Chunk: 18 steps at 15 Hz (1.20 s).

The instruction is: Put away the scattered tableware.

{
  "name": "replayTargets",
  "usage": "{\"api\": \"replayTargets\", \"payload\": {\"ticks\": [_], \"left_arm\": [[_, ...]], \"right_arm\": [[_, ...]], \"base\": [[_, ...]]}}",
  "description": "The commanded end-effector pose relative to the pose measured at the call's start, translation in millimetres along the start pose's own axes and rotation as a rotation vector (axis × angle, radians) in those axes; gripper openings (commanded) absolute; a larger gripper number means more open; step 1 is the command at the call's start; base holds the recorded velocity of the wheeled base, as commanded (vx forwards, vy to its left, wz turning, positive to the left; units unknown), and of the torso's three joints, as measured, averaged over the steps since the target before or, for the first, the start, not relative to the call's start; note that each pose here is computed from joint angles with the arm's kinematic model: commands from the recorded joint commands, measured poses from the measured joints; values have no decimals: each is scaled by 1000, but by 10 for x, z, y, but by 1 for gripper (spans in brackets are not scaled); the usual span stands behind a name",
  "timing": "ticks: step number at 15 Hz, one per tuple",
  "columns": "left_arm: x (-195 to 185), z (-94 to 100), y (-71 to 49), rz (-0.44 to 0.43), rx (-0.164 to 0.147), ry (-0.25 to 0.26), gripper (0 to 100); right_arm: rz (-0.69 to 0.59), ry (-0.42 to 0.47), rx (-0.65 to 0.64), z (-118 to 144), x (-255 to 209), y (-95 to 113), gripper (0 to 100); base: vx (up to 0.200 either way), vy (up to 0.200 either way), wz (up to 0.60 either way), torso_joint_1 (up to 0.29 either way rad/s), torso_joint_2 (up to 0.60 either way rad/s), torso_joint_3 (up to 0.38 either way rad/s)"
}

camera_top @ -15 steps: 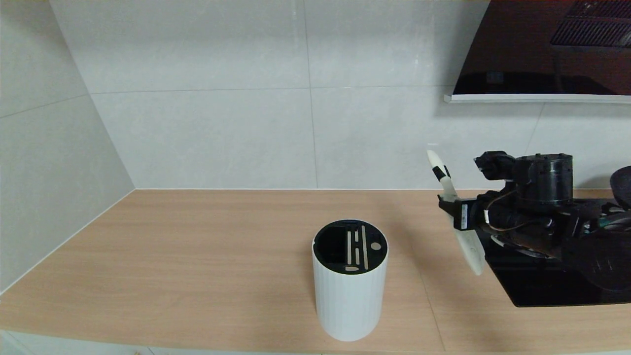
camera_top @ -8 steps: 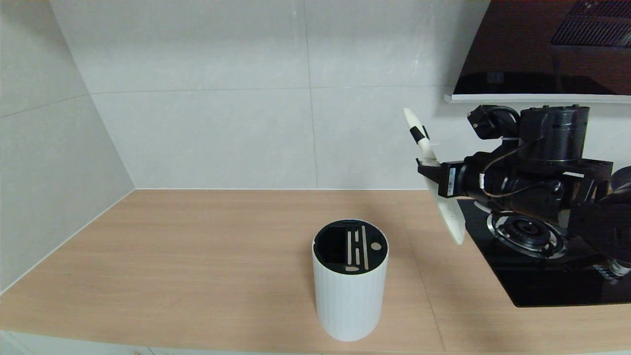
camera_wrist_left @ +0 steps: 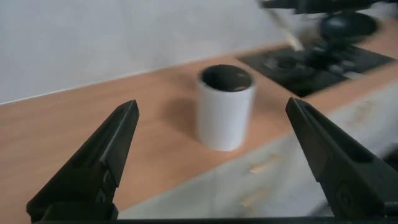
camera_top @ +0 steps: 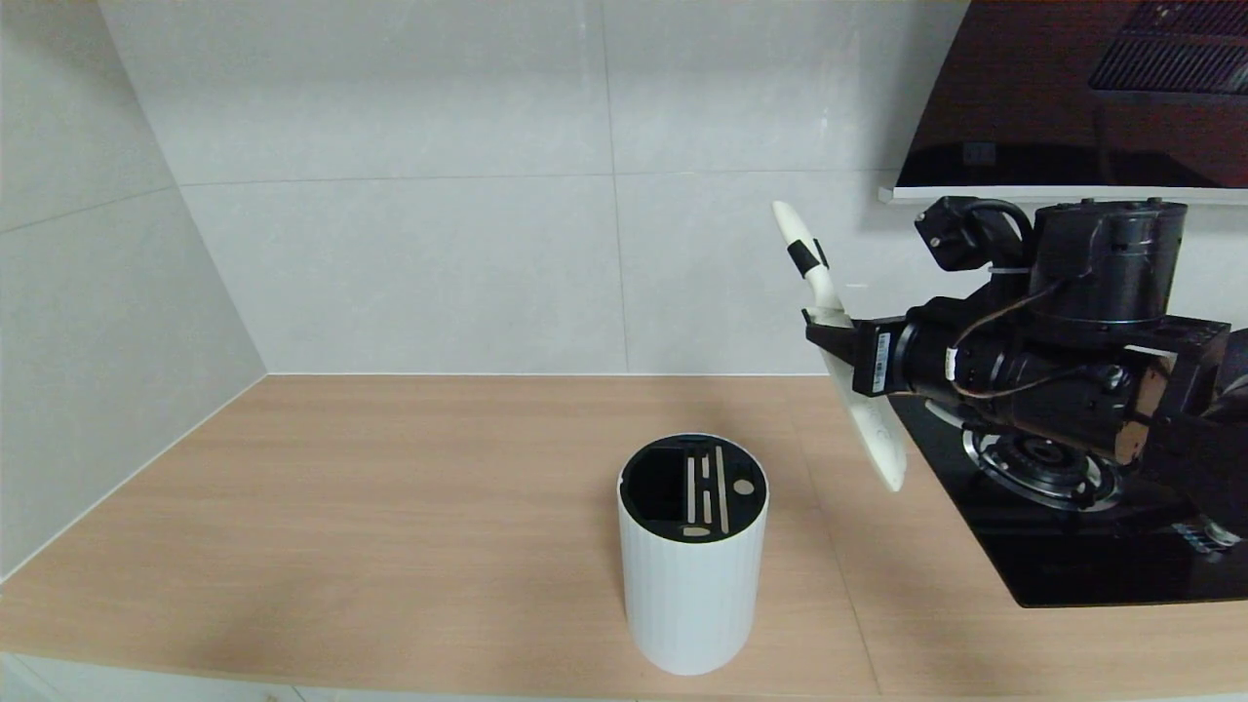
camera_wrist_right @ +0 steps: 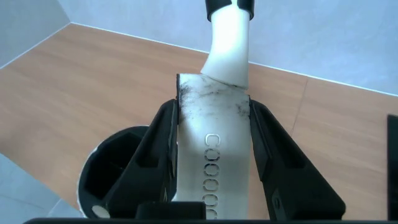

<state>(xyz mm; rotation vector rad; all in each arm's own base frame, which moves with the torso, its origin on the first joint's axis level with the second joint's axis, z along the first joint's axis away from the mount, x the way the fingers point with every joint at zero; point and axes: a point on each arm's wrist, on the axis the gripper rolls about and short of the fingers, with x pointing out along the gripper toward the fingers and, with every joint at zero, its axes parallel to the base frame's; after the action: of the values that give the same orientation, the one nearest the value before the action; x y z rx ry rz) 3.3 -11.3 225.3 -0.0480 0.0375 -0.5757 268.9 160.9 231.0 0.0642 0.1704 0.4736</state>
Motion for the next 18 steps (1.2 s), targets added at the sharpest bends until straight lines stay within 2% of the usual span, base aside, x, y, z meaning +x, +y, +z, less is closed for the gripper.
{"api": "replayTargets", "payload": {"ticks": [1,2,3,4,5,6,8,9,10,11,17,18], "left_arm": [[1037,469,414,-195,-136,215,100],[1271,473,454,-230,-183,229,100],[1481,466,458,-268,-231,218,100],[1574,461,446,-289,-256,212,100],[1827,456,408,-330,-350,179,100],[1946,434,369,-355,-424,165,100],[2258,342,323,-414,-664,105,100],[2424,283,326,-408,-738,66,100],[2552,212,324,-375,-766,33,100],[2663,124,272,-354,-764,29,100],[2830,-81,93,-382,-632,84,100],[2830,-81,93,-382,-632,84,100]], "right_arm": [[34,-2,-9,-31,-58,106,0],[44,1,-10,-49,-51,151,0],[48,6,-11,-67,-44,200,0],[51,8,-11,-75,-44,227,0],[66,10,-13,-91,-58,316,0],[77,19,-17,-120,-66,372,0],[94,37,-25,-180,-58,462,0],[101,41,-22,-191,-64,484,0],[110,42,-19,-195,-84,508,0],[117,45,-16,-204,-100,532,0],[185,70,-31,-295,-187,764,0],[185,70,-31,-295,-187,764,0]], "base": [[0,0,0,0,0,0],[0,0,0,0,0,0],[0,0,0,0,0,0],[0,0,0,0,0,0],[0,0,0,0,0,0],[0,0,0,0,0,0],[0,0,0,0,0,0],[0,0,0,0,0,0],[0,0,0,0,0,0],[0,0,0,0,0,0],[0,0,0,0,0,0],[0,0,0,0,0,0]]}}
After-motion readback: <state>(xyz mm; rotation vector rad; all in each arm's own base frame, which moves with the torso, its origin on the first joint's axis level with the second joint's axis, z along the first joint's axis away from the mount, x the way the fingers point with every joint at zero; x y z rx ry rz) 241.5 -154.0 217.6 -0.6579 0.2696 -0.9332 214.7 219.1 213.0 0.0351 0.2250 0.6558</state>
